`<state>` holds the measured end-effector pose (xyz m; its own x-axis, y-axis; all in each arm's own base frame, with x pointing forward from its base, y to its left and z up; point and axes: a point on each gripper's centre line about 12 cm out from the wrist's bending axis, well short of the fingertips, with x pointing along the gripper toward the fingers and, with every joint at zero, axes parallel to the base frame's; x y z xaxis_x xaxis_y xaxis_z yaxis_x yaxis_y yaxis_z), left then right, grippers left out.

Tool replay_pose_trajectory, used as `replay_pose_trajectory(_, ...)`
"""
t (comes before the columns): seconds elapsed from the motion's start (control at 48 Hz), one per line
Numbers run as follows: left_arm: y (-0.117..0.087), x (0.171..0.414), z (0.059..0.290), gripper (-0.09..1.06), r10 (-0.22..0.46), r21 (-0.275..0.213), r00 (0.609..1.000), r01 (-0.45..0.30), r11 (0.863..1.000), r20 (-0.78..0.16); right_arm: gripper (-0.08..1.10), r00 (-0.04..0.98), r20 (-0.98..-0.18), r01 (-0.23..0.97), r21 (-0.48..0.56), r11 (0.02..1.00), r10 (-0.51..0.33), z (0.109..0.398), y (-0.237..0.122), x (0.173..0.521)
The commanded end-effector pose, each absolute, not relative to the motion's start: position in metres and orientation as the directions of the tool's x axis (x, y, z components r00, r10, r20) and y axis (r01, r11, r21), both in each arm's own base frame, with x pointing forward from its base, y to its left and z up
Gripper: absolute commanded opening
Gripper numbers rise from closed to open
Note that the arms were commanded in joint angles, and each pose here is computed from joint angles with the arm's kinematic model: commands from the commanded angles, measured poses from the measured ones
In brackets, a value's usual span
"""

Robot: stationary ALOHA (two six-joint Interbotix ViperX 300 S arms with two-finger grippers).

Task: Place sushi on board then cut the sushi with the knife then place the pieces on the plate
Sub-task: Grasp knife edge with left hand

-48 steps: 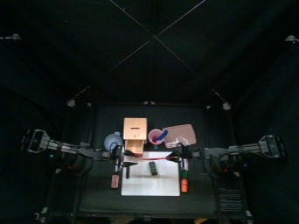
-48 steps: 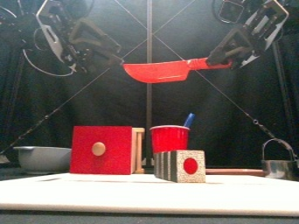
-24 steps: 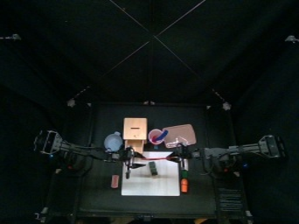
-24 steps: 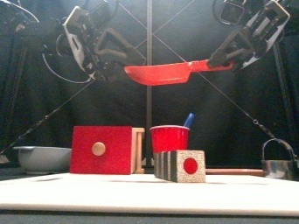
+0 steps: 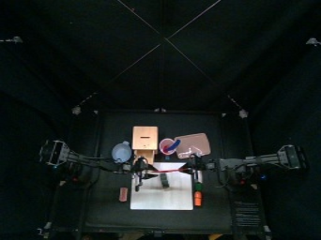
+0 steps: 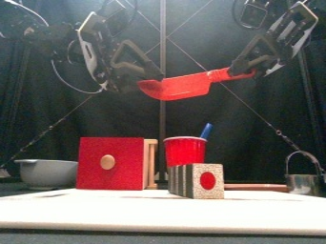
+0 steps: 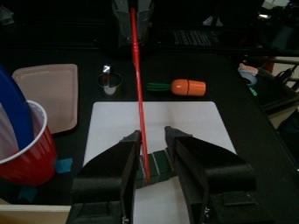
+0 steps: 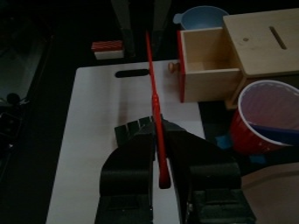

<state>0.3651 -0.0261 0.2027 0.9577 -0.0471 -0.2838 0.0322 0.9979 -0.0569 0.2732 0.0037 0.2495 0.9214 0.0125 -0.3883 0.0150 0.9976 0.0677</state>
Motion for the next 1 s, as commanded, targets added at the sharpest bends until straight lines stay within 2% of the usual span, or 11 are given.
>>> replay_pose_trajectory(0.021,-0.0237,0.3717,0.2113,0.67,-0.040,-0.058,0.964,0.026,0.998,-0.265,0.48,0.934,-0.357,0.015,0.075,0.997,0.013,0.2586,0.0035,0.2747)
replay_pose_trajectory(0.562,-0.0207,0.3711,0.2091,0.66,-0.031,-0.061,0.961,0.015,0.998,-0.274,0.48,0.936,-0.351,0.011,0.078,0.997,0.017,0.2609,0.0049,0.2763)
replay_pose_trajectory(0.792,-0.0187,0.3710,0.2060,0.52,-0.027,-0.061,0.950,0.009,0.998,-0.312,0.48,0.936,-0.351,0.010,0.080,0.997,0.019,0.2606,0.0053,0.2765)
replay_pose_trajectory(1.0,-0.0190,0.3714,0.2079,0.42,-0.029,-0.055,0.951,0.013,0.998,-0.309,0.48,0.935,-0.354,0.009,0.081,0.997,0.020,0.2598,0.0057,0.2769)
